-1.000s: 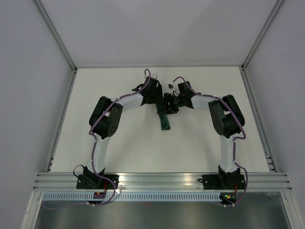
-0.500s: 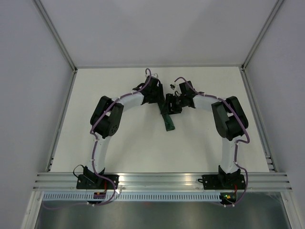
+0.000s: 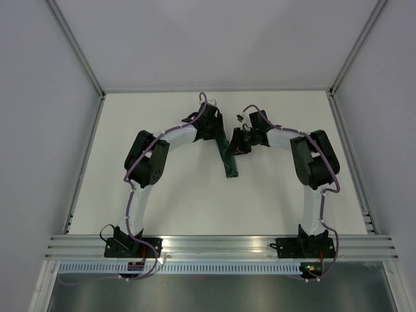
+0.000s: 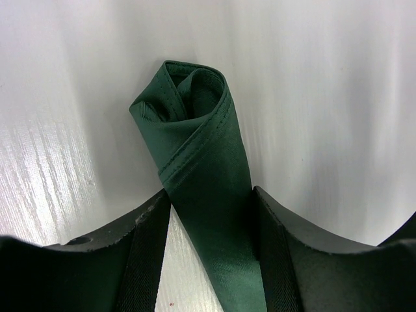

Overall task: Fold the napkin, place the utensils inside, and roll it up
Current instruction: Roll the napkin with the utensil

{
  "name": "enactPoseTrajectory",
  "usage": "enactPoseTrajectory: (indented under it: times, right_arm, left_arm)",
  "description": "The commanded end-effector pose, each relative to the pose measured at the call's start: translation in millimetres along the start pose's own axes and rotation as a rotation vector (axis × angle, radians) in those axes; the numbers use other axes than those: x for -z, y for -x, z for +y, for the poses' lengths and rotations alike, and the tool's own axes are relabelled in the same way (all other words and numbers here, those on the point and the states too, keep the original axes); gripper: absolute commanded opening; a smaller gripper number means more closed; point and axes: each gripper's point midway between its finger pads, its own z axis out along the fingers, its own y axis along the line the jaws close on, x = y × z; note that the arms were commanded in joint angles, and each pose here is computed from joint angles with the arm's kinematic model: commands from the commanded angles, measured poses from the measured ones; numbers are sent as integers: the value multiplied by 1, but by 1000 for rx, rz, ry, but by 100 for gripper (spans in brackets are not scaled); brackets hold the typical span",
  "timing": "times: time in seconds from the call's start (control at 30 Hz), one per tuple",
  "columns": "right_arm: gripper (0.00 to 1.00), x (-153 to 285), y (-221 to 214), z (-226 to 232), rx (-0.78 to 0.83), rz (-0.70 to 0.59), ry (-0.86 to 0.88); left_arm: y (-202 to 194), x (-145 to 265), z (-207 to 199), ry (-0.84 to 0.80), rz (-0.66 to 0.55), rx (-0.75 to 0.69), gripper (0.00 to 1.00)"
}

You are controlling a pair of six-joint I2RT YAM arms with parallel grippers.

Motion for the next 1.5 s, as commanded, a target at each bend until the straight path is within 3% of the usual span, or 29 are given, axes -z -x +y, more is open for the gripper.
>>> enactPoseTrajectory:
  times: [0.0,0.07,0.3,0.7,1.0,1.47]
  right_arm:
    - [25,-5,-5,-7,-62,21,-9]
    - [27,-5,-8,-10,-71,33,-18]
    - [51,-1,-1,-10,-51,32,-43]
    - [52,11,8,9,23,8,9]
    - [54,18,15,20,93,1,43]
    - [61,24,17,25,133,5,54]
  left_arm:
    - [-27,-6,14,31,102,-46,59]
    - [-27,-6,16,39,106,-46,59]
    - [-29,-7,21,65,123,-54,57]
    - [-26,-7,19,57,126,-74,59]
    - [8,8,-13,-61,29,-86,65]
    - [33,32,-30,-111,-40,-108,70]
